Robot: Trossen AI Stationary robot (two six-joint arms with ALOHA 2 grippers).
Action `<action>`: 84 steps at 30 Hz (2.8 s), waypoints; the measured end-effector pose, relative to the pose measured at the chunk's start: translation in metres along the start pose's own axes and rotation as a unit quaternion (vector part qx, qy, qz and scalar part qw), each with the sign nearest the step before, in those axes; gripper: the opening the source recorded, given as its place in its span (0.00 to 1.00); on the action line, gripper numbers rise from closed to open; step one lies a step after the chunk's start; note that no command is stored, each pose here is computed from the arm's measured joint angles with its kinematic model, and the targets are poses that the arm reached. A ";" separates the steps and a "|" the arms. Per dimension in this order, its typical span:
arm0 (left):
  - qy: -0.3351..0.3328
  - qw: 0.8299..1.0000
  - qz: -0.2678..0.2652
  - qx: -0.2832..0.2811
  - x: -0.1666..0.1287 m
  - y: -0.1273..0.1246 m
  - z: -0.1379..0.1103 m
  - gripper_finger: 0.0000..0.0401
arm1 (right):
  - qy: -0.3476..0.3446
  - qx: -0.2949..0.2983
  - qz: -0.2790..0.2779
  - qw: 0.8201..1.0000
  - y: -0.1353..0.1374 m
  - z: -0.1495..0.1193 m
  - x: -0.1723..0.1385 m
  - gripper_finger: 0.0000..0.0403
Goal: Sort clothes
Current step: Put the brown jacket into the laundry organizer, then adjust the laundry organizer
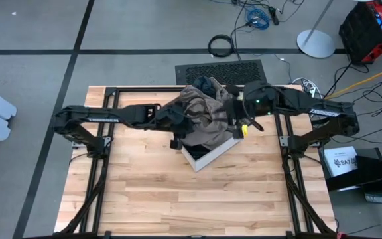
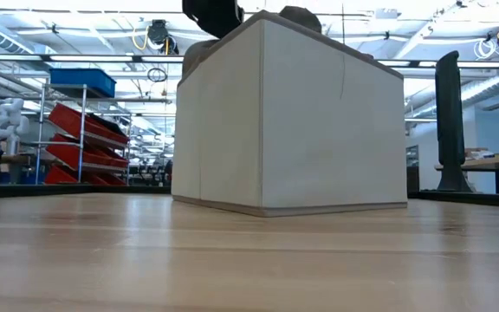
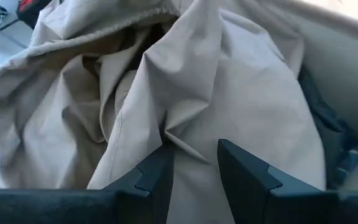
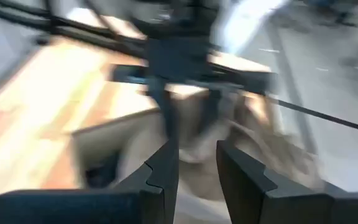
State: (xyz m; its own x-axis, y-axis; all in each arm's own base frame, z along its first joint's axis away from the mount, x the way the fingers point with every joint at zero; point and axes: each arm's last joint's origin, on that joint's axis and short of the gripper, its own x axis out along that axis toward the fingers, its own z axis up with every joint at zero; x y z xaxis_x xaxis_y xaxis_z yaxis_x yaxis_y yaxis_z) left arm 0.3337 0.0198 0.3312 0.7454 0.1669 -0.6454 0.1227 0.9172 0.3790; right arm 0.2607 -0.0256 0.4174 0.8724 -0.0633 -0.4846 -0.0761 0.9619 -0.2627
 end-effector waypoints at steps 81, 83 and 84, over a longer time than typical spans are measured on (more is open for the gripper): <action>-0.019 0.991 -0.125 -0.053 -0.015 -0.147 -0.014 0.03 | 0.395 0.312 -0.332 0.798 -0.026 -0.141 -0.005 0.00; 0.000 0.993 -0.102 -0.059 -0.014 -0.145 -0.017 0.02 | 0.391 0.321 -0.313 0.804 -0.025 -0.144 0.000 0.00; 0.013 0.994 -0.086 -0.059 -0.014 -0.143 -0.020 0.02 | 0.391 0.324 -0.303 0.806 -0.024 -0.145 0.001 0.00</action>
State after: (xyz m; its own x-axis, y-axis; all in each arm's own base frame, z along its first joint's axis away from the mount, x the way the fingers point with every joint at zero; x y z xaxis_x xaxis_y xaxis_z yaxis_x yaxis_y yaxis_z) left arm 0.2929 -0.1063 0.2727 0.7029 0.0119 -0.7112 0.1685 0.9686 0.1827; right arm 0.1932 -0.0875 0.3021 0.0633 -0.4786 -0.8758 0.7387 0.6125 -0.2813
